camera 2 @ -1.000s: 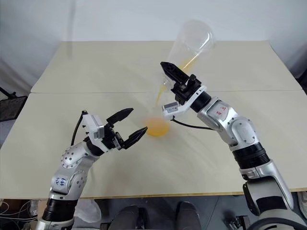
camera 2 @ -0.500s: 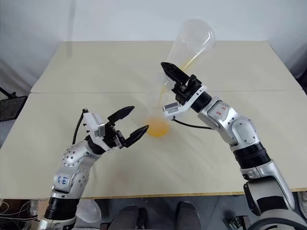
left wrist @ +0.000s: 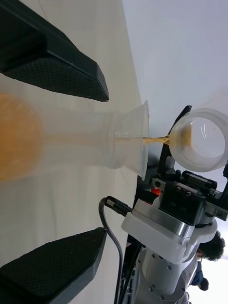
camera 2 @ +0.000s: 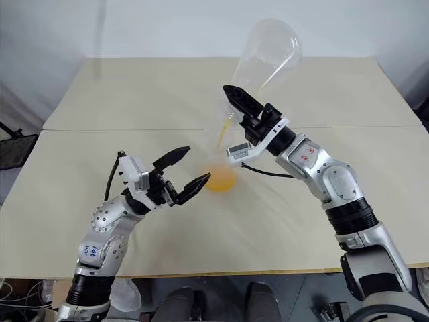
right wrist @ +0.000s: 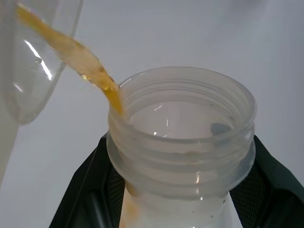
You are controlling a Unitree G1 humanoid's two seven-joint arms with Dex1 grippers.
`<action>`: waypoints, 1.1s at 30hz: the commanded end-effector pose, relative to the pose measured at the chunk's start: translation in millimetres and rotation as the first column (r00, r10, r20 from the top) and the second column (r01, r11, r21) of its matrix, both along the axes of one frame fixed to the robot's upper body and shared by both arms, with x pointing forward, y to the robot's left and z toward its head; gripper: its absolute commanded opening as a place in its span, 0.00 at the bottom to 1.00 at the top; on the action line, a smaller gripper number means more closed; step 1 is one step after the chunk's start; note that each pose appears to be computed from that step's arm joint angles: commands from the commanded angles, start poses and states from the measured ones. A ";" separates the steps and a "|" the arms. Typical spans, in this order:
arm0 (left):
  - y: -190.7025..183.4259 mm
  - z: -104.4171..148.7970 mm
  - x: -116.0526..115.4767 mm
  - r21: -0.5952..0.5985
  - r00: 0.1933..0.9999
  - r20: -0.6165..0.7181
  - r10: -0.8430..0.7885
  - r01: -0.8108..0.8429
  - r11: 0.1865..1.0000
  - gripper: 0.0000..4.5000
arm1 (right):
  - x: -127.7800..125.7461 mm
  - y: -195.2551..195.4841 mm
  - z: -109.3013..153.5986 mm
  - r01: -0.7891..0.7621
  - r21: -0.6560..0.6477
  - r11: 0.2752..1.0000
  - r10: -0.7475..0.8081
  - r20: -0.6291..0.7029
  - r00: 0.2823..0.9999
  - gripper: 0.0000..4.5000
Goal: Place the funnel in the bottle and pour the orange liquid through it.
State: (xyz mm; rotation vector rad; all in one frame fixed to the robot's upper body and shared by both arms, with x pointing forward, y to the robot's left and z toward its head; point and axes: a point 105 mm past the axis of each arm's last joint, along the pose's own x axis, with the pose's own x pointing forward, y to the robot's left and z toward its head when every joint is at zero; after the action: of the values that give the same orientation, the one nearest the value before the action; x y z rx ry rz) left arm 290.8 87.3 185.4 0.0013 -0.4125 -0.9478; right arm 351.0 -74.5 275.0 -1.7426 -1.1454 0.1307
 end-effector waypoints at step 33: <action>5.3 3.6 -6.6 0.037 1.000 0.010 -0.023 0.023 0.999 1.00 | -7.8 -103.7 46.9 0.153 0.844 0.515 0.533 -0.454 0.713 0.55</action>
State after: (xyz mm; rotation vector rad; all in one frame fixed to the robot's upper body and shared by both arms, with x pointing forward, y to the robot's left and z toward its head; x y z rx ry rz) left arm 290.5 91.5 180.8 0.0312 -0.3692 -0.9678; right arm 352.8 -163.5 311.0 -0.6375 -0.6405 0.2710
